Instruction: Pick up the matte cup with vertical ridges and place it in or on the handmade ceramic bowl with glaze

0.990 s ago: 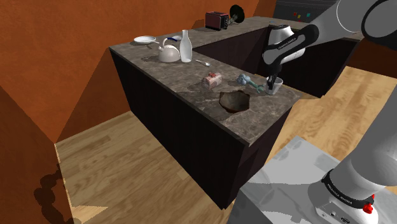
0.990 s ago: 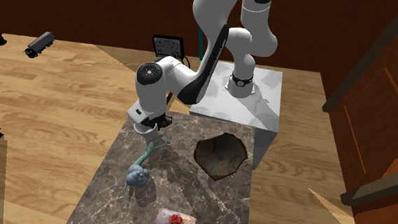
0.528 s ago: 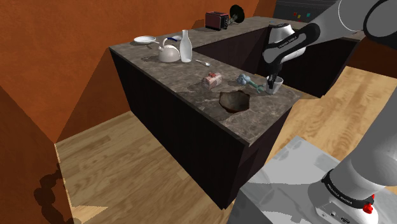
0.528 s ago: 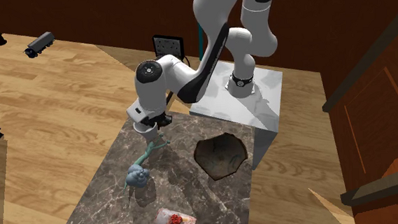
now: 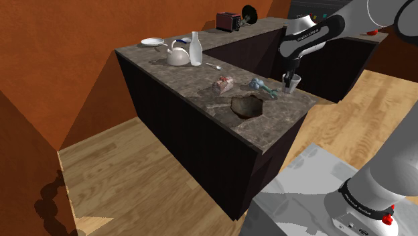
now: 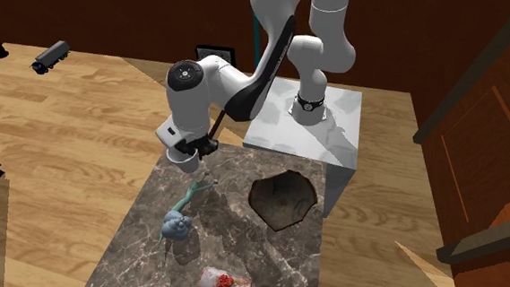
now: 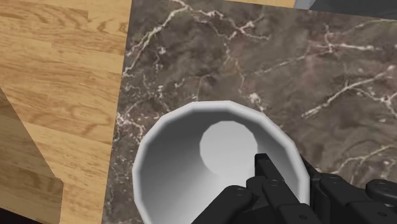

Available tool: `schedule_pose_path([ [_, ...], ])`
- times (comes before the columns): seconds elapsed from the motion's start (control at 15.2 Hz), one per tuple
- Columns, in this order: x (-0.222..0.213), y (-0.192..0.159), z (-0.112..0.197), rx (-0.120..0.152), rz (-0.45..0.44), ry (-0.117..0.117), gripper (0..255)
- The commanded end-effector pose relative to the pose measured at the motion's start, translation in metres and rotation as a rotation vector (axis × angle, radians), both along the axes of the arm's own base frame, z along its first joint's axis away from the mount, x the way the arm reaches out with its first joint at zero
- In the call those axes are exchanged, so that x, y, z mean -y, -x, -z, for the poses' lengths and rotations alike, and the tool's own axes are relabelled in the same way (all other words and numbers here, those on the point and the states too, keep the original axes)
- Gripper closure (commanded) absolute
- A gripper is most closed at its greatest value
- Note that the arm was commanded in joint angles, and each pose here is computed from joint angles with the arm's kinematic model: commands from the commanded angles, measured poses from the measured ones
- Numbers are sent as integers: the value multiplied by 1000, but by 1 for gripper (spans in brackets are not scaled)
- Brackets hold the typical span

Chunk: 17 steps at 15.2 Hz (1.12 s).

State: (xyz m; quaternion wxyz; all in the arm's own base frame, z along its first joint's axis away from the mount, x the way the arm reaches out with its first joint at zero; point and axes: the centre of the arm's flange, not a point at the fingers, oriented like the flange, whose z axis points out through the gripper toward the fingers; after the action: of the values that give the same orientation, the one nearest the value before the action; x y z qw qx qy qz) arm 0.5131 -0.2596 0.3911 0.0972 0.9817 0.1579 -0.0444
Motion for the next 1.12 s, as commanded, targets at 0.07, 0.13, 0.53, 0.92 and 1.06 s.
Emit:
schedule_pose_path([
  [0.07,-1,0,-16,0,0,0,255],
  [0.13,-1,0,-22,0,0,0,255],
  [0.53,-1,0,-53,0,0,0,255],
  [0.92,-1,0,-85,0,0,0,255],
  [1.06,-1,0,-96,0,0,0,255],
])
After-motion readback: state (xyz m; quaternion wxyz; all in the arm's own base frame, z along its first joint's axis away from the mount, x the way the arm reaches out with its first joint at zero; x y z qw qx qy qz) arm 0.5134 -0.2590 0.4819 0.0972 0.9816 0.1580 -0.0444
